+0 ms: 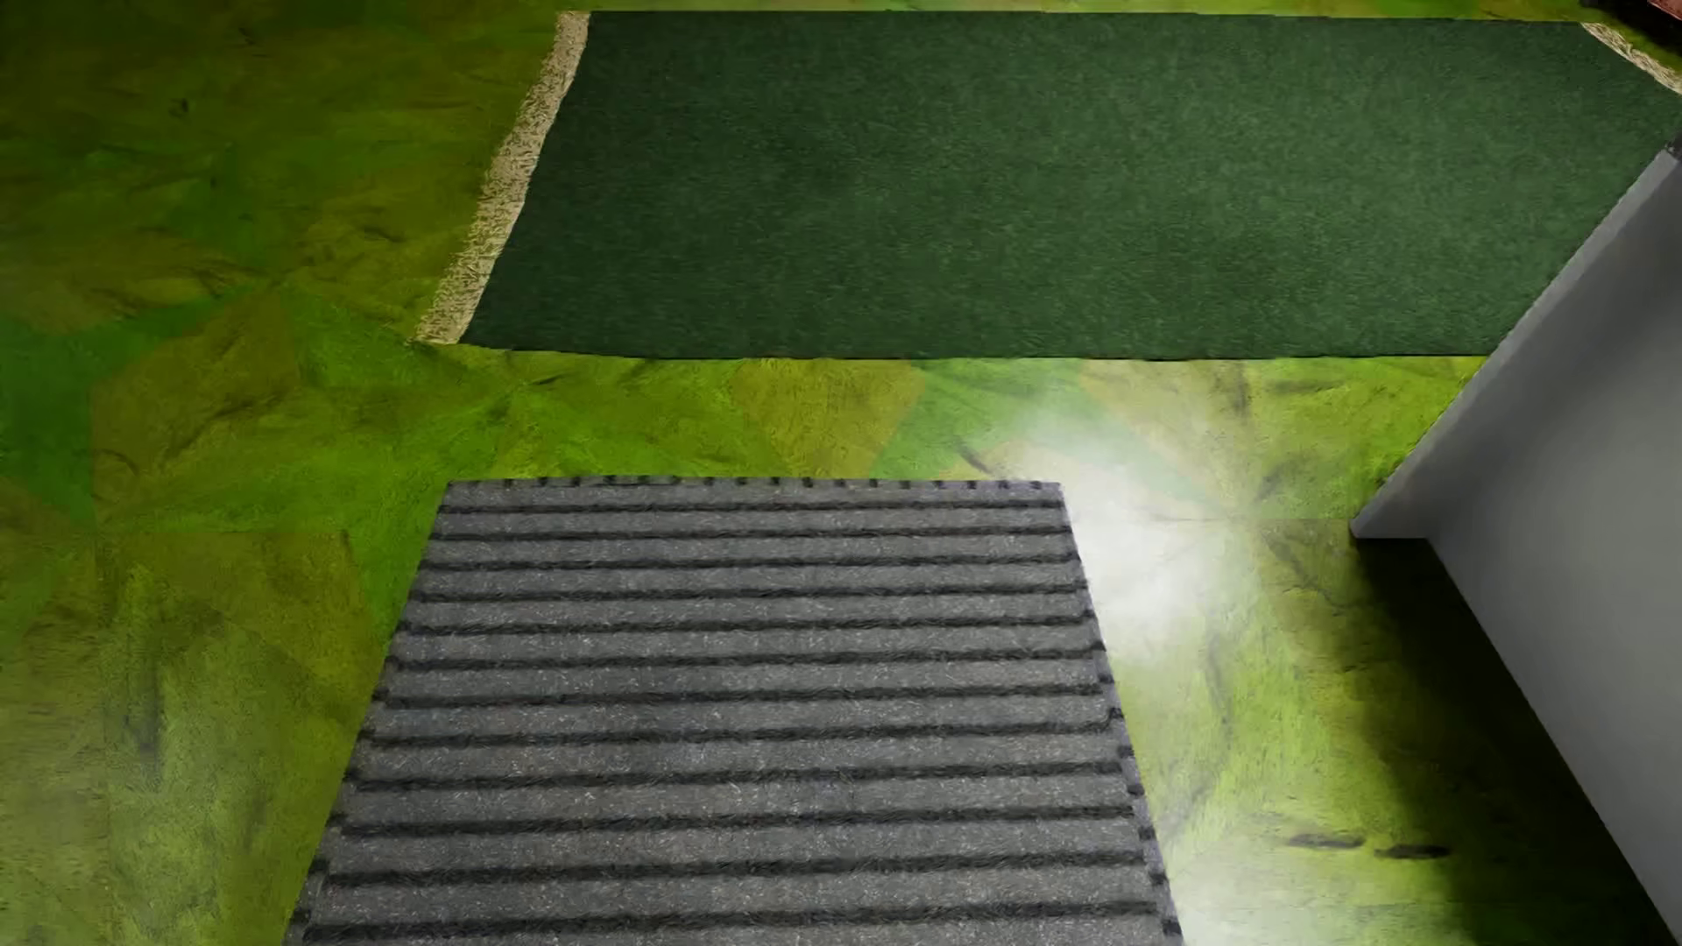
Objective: Walk towards the sofa
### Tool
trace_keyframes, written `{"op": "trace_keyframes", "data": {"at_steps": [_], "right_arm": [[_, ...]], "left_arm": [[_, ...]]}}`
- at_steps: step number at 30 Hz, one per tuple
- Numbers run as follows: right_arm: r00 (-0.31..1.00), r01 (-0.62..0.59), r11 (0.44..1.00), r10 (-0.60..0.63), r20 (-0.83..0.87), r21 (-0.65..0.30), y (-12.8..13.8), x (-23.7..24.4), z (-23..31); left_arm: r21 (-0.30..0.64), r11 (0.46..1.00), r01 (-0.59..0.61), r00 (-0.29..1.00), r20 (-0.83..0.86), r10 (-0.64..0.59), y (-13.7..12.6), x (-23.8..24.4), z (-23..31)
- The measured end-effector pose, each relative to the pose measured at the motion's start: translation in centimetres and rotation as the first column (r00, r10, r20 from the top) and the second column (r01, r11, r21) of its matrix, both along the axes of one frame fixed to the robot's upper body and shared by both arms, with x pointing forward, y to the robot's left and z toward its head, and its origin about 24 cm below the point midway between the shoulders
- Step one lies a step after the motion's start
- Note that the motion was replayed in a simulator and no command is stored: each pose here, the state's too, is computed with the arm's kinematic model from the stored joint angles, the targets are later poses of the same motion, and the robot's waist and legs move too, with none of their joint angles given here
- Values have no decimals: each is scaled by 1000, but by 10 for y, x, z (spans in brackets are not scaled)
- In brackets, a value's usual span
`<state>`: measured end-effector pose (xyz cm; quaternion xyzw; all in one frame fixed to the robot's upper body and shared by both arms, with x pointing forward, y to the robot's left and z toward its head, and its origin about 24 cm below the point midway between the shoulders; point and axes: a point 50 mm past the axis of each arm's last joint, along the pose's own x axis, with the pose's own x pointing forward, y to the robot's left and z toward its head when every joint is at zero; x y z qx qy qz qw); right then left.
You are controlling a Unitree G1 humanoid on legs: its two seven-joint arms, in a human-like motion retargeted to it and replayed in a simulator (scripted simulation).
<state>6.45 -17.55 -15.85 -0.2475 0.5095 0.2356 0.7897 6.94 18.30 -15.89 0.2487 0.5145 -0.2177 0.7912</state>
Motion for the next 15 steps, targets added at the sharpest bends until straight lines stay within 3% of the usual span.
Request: {"op": "trace_keyframes", "data": {"at_steps": [2,8,15], "right_arm": [[1000,0,1000,0,-7,4,1,-4,0],[995,-51,999,50,84,13,2,25,9],[972,-33,999,26,233,26,3,78,27]], "left_arm": [[19,995,-101,995,-12,102,13,-9,0],[14,994,-113,991,-72,114,9,-33,-4],[93,986,-137,970,-187,153,27,-72,-7]]}}
